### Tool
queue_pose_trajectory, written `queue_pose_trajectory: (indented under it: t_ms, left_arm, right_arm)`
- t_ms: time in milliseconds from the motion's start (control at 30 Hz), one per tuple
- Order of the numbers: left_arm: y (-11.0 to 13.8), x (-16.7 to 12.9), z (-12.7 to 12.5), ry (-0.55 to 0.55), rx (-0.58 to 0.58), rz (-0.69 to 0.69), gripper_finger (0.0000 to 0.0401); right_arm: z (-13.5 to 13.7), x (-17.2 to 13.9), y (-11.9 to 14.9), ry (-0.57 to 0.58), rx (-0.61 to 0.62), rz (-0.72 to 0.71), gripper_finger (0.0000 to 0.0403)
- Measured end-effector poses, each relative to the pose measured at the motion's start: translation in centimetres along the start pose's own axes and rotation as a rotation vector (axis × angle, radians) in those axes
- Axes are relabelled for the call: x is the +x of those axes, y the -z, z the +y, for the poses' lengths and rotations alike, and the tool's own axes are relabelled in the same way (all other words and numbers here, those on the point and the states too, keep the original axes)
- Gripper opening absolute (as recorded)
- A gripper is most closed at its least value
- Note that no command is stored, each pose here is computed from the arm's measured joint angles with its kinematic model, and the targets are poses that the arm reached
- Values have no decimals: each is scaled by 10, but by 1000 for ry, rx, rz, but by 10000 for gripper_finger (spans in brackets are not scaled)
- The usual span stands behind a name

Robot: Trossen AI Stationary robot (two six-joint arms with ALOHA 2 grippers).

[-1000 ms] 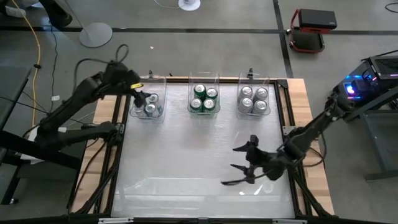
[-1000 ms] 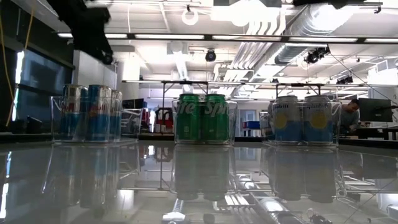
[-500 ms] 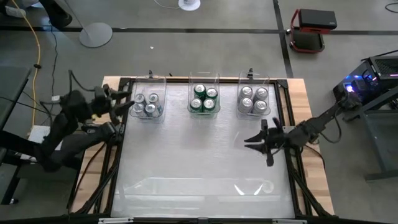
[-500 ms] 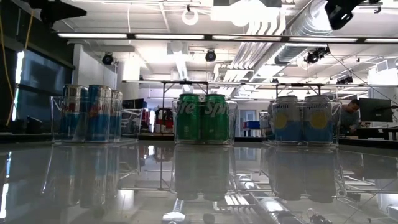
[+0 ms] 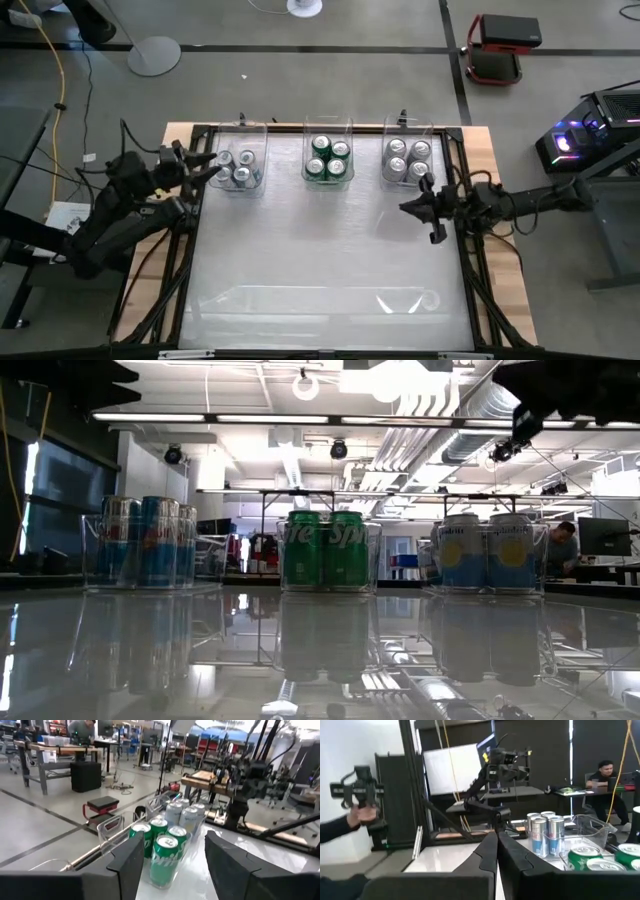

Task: Sort soda cans
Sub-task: Return to Home Position

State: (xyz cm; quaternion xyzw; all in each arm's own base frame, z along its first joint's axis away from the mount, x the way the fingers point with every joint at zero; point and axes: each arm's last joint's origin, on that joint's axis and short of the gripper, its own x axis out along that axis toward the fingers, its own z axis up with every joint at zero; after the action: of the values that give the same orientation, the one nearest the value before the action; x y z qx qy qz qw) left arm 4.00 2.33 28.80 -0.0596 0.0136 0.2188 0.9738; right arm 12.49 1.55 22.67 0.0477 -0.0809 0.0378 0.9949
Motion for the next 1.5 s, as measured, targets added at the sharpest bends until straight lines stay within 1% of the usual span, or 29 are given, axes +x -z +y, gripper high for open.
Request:
queue_pose_trajectory:
  t_ms: [233, 300, 367, 433, 467, 567, 667, 733, 833, 933, 1000, 1100, 1200, 1300, 1400, 1500]
  left_arm:
    - [0, -15, -4, 22, -44, -76, 176]
    - [-1, -16, -5, 57, -48, -112, 172]
    - [1, -12, -5, 104, -72, -126, 166]
    - [4, -5, -4, 147, -70, -179, 158]
    - [7, 0, -3, 176, -74, -198, 154]
    - [25, 17, 1, 213, -96, -232, 136]
    - [38, 27, 3, 249, -90, -312, 114]
    - [52, 35, 4, 268, -107, -312, 98]
    - [64, 41, 4, 282, -110, -347, 71]
    - [80, 47, 2, 291, -90, -308, 44]
    - [86, 49, -1, 302, -88, -335, 27]
    - [89, 50, -5, 271, -62, -341, 5]
    - [90, 50, -10, 251, -42, -341, 3]
    - [94, 50, -13, 237, -32, -307, 1]
    - [103, 52, -17, 227, 2, -223, 1]
    - [112, 52, -20, 254, 57, -133, 1]
  right_arm:
    - [-5, -22, 27, 0, 51, -90, 0]
    - [-5, -25, 30, 0, 57, -83, 0]
    - [-5, -25, 32, -1, 57, -72, 0]
    - [-5, -25, 31, -6, 55, -72, 0]
    - [-5, -25, 32, -14, 47, -70, 0]
    - [-4, -25, 33, -27, 39, -57, 0]
    - [-3, -25, 35, -33, 40, -34, 0]
    - [-2, -25, 37, -39, 51, -16, 0]
    - [-1, -25, 37, -49, 67, -10, 0]
    - [0, -25, 36, -61, 63, -19, 0]
    - [0, -26, 36, -48, 55, -25, 0]
    - [0, -26, 36, -15, 46, -28, 0]
    - [-1, -26, 36, 1, 39, -30, 0]
    - [-1, -26, 35, 2, 39, -34, 0]
    - [-1, -26, 35, 2, 39, -38, 0]
    - [-1, -26, 35, 4, 20, -37, 0]
